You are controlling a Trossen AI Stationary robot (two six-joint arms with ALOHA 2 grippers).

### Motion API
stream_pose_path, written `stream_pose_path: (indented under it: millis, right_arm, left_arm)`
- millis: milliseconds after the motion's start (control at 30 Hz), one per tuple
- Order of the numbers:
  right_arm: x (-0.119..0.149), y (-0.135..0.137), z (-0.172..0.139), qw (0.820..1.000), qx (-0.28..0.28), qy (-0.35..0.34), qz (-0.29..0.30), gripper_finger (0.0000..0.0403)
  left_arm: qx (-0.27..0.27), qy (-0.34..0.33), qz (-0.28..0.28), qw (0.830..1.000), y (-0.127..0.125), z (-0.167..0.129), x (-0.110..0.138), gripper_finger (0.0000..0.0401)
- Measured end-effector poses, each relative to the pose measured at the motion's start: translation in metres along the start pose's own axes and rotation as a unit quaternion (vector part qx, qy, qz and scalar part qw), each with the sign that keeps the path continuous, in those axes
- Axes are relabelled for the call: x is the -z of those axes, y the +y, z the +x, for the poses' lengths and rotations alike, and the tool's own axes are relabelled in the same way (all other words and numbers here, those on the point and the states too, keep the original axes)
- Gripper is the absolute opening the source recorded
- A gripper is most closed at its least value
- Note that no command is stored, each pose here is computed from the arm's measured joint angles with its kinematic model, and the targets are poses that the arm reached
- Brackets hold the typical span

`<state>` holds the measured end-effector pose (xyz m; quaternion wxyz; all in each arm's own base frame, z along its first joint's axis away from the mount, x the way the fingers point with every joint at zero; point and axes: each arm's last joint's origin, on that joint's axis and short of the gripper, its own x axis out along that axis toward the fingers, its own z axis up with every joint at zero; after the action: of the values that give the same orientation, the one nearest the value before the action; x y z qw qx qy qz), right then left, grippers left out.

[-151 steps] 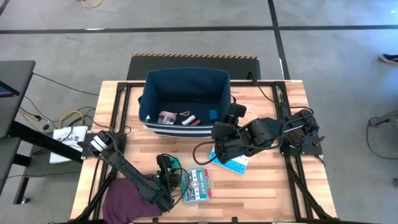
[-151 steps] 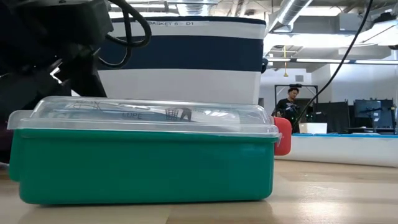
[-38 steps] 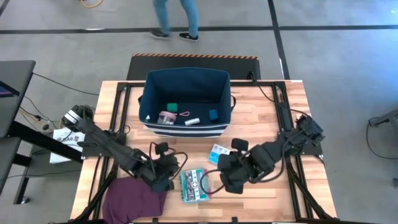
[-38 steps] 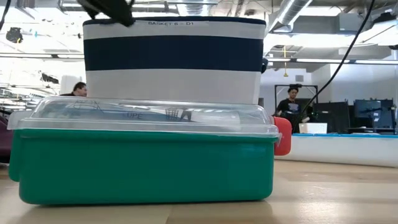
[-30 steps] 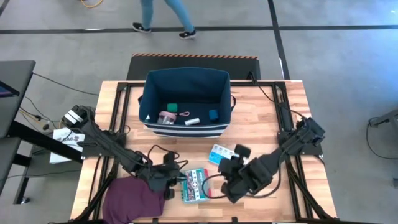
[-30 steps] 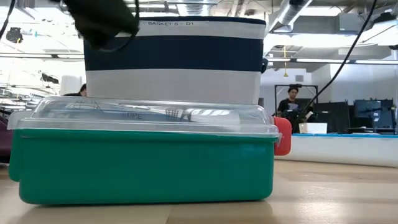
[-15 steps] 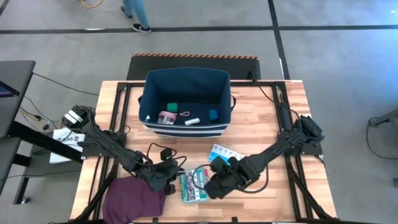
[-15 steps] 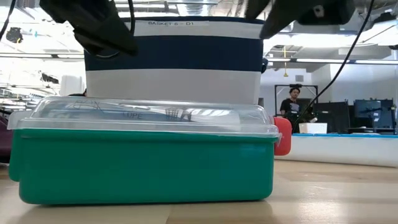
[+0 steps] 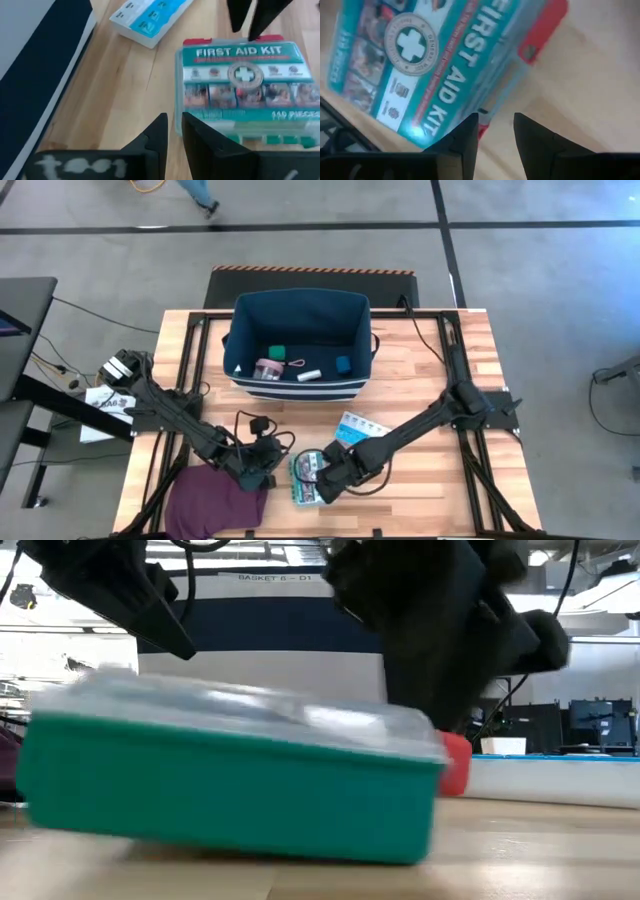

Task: Pick & place medical supplies in basket/bin
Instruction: Put the green first aid kit into the blue bin

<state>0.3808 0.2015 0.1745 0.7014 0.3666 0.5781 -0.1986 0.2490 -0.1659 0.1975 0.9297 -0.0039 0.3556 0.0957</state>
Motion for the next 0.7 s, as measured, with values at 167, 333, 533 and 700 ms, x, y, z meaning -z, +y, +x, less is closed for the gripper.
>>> stream_pose_path:
  millis: [167,333,533,700]
  right_arm:
    - [-0.005,0.005,0.004,1.000,-0.004,0.007,-0.009,0.0118]
    - [-0.010,0.006,-0.010,1.000,-0.020,-0.010,-0.006,0.0118]
    - [-0.009,0.004,-0.017,1.000,-0.011,-0.013,0.004,0.0118]
    - [-0.012,0.004,-0.018,1.000,-0.015,-0.013,0.020,0.0118]
  left_arm:
    - [0.002,0.005,0.008,1.000,-0.002,-0.002,0.003,0.0045]
    - [0.004,0.005,0.012,1.000,-0.003,-0.003,0.004,0.0045]
    - [0.005,0.005,0.012,1.000,-0.003,-0.003,0.004,0.0045]
    - [0.007,0.007,0.009,1.000,-0.004,-0.003,0.004,0.0045]
